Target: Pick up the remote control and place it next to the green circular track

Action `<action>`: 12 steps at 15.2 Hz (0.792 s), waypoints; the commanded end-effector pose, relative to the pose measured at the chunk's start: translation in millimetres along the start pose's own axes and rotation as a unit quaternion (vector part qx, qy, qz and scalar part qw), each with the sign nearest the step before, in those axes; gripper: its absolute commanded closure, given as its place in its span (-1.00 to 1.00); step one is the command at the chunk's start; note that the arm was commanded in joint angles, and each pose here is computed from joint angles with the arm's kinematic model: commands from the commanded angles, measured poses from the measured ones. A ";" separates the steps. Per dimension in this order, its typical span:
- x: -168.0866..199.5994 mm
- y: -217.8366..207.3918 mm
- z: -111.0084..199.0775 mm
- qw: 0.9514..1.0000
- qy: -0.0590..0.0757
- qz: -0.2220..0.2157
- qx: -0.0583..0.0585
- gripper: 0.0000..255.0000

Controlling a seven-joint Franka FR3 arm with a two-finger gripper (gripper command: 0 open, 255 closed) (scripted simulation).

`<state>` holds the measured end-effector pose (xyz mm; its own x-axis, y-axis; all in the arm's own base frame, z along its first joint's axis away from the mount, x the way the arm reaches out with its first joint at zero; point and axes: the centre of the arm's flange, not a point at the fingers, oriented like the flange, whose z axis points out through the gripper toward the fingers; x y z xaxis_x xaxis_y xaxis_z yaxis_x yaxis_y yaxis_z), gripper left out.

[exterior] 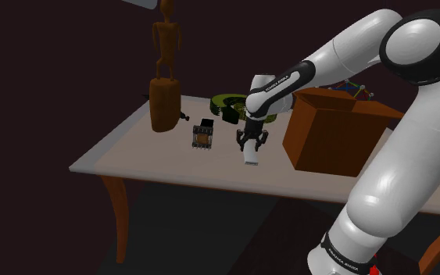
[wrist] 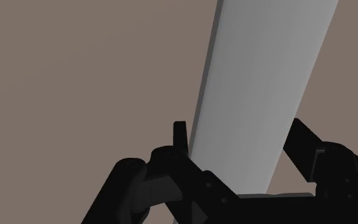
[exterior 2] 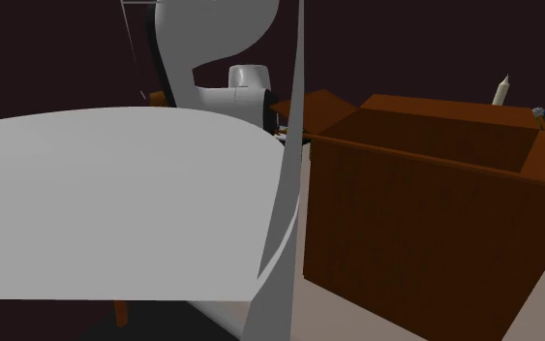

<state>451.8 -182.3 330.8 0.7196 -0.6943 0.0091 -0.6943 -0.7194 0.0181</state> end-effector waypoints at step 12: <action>0.3 0.5 -31.5 1.000 0.000 0.000 0.000 1.00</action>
<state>451.6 -183.0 356.9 0.7198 -0.6941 0.0091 -0.6942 -0.7196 0.0181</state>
